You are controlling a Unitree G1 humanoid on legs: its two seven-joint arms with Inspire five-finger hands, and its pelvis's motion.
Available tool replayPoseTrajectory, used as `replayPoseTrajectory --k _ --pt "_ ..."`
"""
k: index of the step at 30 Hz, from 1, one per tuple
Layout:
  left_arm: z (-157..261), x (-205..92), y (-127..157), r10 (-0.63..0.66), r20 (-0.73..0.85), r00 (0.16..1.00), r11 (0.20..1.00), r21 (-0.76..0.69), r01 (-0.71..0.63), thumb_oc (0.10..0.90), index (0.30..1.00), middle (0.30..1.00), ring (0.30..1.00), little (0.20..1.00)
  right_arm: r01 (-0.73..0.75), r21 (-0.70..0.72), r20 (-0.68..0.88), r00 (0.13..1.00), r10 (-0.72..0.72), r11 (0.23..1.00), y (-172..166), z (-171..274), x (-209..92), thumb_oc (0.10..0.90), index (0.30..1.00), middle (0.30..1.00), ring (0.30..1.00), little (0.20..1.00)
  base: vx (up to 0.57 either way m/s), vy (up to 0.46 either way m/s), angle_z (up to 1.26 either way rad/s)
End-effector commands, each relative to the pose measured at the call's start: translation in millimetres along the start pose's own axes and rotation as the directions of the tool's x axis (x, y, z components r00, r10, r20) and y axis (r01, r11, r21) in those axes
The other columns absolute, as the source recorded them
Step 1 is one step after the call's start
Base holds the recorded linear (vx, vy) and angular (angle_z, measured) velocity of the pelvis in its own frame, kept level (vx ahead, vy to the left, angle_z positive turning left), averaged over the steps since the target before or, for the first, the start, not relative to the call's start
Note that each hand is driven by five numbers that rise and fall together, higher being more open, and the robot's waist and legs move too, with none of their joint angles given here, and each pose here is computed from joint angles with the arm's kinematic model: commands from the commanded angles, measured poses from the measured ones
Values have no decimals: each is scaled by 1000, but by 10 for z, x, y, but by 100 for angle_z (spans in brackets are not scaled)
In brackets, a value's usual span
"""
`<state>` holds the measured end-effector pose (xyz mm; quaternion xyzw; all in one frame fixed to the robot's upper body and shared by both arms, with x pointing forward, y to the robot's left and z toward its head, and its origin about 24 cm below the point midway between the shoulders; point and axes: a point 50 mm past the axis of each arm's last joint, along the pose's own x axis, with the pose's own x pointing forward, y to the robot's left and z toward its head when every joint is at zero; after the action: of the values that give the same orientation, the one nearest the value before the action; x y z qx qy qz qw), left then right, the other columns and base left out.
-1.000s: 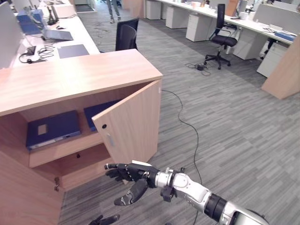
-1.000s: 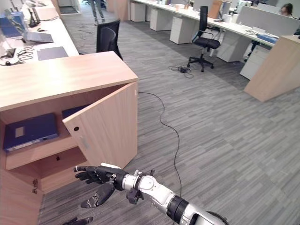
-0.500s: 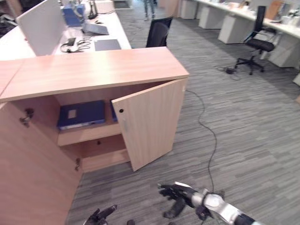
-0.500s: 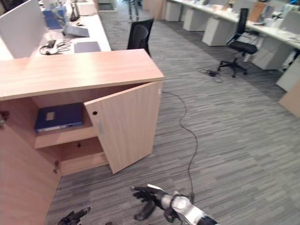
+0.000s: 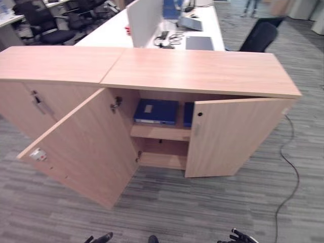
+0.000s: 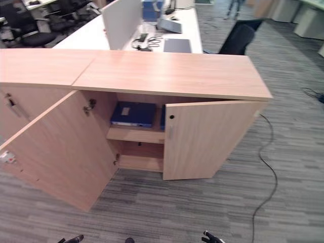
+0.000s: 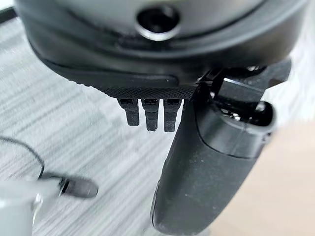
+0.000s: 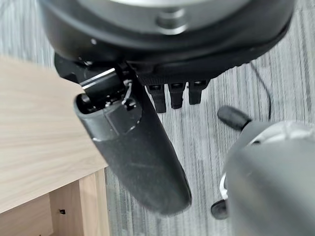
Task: Put the empty folder in the office cabinet
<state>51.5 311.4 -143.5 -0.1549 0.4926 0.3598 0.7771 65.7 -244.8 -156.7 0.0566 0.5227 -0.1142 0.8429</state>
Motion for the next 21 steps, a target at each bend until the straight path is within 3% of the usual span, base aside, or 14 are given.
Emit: replayPoseTrajectory --k 1,10,16,17,18,19,21 --pt "163 28 -500 -88 93 992 996 -25 90 800 900 900 900 900 58 179 11 998 -61 982 116 -46 26 800 900 900 900 900 79 361 31" --pt "13 12 -592 -88 72 994 971 -215 102 800 900 900 900 900 82 270 -13 997 -82 959 96 -140 5 800 900 900 900 900 52 251 8" --pt "216 22 -467 -29 153 988 979 -193 59 800 900 900 900 900 75 302 34 995 -89 950 101 -35 23 800 900 900 900 900 38 180 14" --pt "429 24 -410 -3 219 976 982 -185 45 800 900 900 900 900 72 295 55 994 -92 953 78 8 23 800 900 900 900 900 36 148 15" --pt "904 -23 45 81 314 946 983 -184 -23 800 900 900 900 900 65 283 86 992 -93 957 -15 73 11 800 900 900 900 900 35 222 11" --pt "1285 -116 114 75 443 894 984 -179 6 800 900 900 900 900 90 289 102 987 -124 953 -122 103 -11 800 900 900 900 900 22 166 7" --pt "1645 -223 243 113 514 850 983 -182 -21 800 900 900 900 900 95 278 75 990 -120 956 -174 28 -34 800 900 900 900 900 15 98 2"
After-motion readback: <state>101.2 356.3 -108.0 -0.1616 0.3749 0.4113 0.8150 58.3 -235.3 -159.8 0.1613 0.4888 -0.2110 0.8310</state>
